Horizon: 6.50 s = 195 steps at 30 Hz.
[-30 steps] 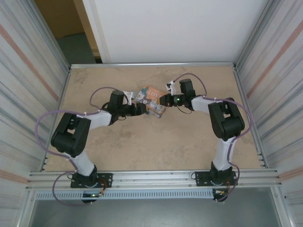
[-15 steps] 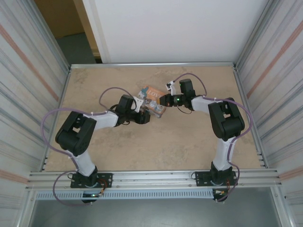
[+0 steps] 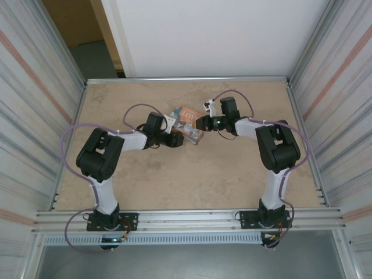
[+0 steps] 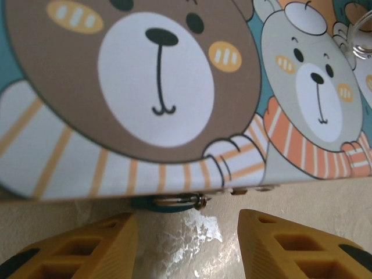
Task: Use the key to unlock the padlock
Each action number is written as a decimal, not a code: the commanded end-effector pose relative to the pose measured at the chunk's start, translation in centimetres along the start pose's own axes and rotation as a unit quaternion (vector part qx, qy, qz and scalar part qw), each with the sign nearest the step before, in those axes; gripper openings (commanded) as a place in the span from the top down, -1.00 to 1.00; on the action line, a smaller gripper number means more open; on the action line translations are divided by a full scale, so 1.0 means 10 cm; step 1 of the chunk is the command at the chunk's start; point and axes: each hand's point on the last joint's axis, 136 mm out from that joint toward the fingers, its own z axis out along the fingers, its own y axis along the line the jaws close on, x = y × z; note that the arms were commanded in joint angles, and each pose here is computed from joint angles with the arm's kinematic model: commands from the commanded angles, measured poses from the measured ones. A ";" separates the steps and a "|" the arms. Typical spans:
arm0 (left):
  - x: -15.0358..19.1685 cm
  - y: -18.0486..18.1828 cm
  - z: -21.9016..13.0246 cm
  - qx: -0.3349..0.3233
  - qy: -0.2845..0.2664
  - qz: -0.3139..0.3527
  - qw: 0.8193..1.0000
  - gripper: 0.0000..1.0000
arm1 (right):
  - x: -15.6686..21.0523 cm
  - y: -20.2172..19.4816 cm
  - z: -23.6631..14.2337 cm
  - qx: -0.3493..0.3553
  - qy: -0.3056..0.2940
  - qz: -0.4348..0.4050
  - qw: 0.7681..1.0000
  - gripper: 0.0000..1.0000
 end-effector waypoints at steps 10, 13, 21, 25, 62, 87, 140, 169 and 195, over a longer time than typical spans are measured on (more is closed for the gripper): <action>-0.17 -0.06 0.12 0.024 -0.012 0.011 1.000 0.03 | 0.07 -0.13 0.02 0.026 0.010 0.006 1.000 1.00; -0.17 -0.11 0.13 0.029 -0.012 0.001 0.999 0.03 | 0.07 -0.13 0.02 0.026 0.009 0.006 1.000 1.00; -0.14 -0.17 0.18 0.033 -0.015 -0.046 0.998 0.09 | 0.07 -0.12 0.02 0.025 0.008 0.007 1.000 1.00; -0.18 -0.18 0.16 0.032 -0.021 -0.064 0.997 0.12 | 0.07 -0.11 0.03 0.024 0.008 0.007 1.000 1.00; -0.35 -0.49 0.06 0.054 -0.025 -0.150 0.987 0.60 | 0.18 0.44 -0.57 0.038 0.006 -0.095 0.995 1.00; -0.44 -0.81 -0.18 0.099 0.018 -0.224 0.969 0.63 | 1.40 0.21 -0.38 0.141 0.135 -0.216 0.957 1.00; -0.31 -0.93 -0.18 0.110 0.039 -0.229 0.967 0.63 | 0.76 0.04 -0.15 0.163 0.058 -0.227 0.958 1.00; -0.30 -0.94 -0.18 0.113 0.039 -0.228 0.966 0.63 | 0.68 0.12 -0.07 0.137 0.042 -0.220 0.965 1.00; -0.30 -0.98 -0.22 0.137 0.042 -0.238 0.961 0.63 | 0.38 0.28 -0.20 0.068 -0.029 -0.217 0.973 1.00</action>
